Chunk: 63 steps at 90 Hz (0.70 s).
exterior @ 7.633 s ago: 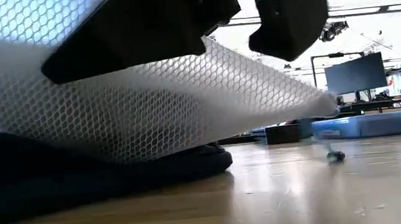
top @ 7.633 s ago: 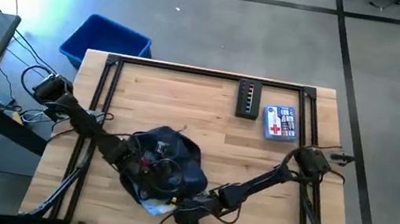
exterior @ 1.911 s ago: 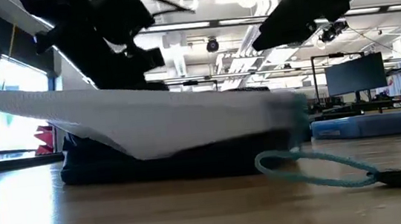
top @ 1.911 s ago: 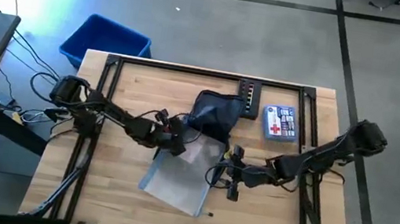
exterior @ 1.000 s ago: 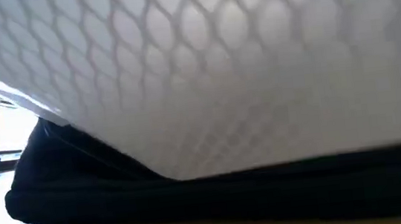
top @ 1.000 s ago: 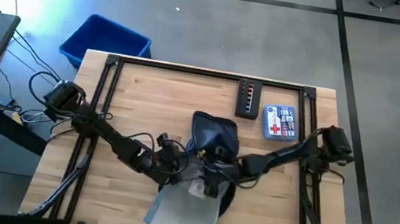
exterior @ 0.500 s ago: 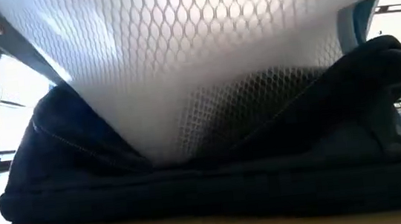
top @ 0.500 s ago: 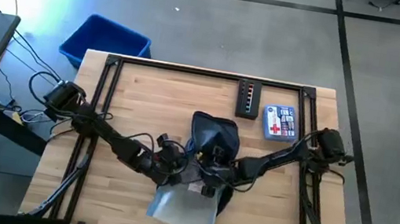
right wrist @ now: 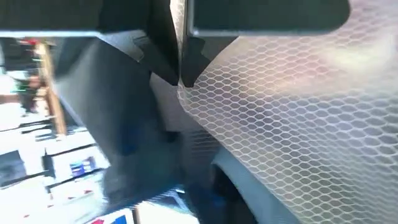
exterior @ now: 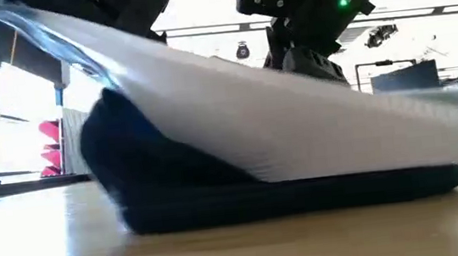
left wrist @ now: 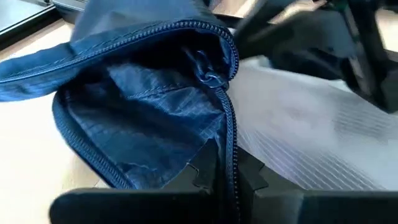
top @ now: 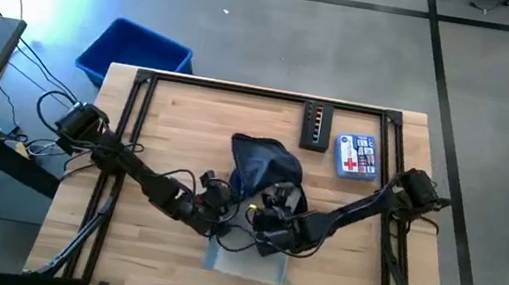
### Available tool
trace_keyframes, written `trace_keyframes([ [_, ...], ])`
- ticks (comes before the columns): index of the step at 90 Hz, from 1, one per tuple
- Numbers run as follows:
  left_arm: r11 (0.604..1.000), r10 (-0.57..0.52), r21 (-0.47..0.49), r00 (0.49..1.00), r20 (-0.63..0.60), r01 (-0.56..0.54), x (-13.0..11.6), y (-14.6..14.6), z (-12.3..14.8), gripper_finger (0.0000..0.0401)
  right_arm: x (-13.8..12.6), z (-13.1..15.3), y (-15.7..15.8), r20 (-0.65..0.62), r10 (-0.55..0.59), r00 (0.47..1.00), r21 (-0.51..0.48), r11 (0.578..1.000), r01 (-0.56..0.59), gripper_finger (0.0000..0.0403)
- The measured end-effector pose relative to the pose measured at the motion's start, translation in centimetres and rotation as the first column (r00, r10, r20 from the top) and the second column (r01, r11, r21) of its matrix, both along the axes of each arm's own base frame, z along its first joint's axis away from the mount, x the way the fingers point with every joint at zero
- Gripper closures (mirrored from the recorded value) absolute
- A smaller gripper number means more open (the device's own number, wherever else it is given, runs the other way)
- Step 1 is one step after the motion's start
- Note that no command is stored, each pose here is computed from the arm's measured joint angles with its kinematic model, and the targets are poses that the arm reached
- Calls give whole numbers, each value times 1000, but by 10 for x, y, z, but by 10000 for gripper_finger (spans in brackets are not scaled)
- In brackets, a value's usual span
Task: Unpack backpack
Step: Put the white zip bag into the backpack
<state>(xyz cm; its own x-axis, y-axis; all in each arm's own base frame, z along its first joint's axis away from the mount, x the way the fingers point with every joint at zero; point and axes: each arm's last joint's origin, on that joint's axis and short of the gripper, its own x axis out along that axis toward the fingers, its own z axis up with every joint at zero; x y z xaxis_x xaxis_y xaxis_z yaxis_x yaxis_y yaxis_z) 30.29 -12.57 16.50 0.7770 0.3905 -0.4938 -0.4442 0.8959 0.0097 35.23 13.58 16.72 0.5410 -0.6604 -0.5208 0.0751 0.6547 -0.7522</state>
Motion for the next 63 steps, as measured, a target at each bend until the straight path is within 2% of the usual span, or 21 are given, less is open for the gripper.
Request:
trace_keyframes([
  [8,1000,-4,-3,1000,-1,4,0,0,0,401,0,2,-1,-12,-1,1000,-85,996,0,403],
  [13,1000,-5,0,1000,-2,5,0,0,0,401,1,2,-5,-22,-1,1000,-97,995,-1,403],
  [27,998,-57,8,998,-6,57,2,-2,2,401,9,1,-23,-68,-3,998,-31,1000,1,403],
  [35,994,-112,3,994,-8,112,4,-3,3,401,14,2,-36,-80,-14,997,-25,1000,12,403],
  [48,989,-149,-19,989,-20,149,4,-4,2,401,24,4,-55,-63,-35,997,-11,999,35,403],
  [63,984,-177,-20,984,-35,177,3,-6,2,401,33,4,-71,-23,-13,1000,66,998,14,403],
])
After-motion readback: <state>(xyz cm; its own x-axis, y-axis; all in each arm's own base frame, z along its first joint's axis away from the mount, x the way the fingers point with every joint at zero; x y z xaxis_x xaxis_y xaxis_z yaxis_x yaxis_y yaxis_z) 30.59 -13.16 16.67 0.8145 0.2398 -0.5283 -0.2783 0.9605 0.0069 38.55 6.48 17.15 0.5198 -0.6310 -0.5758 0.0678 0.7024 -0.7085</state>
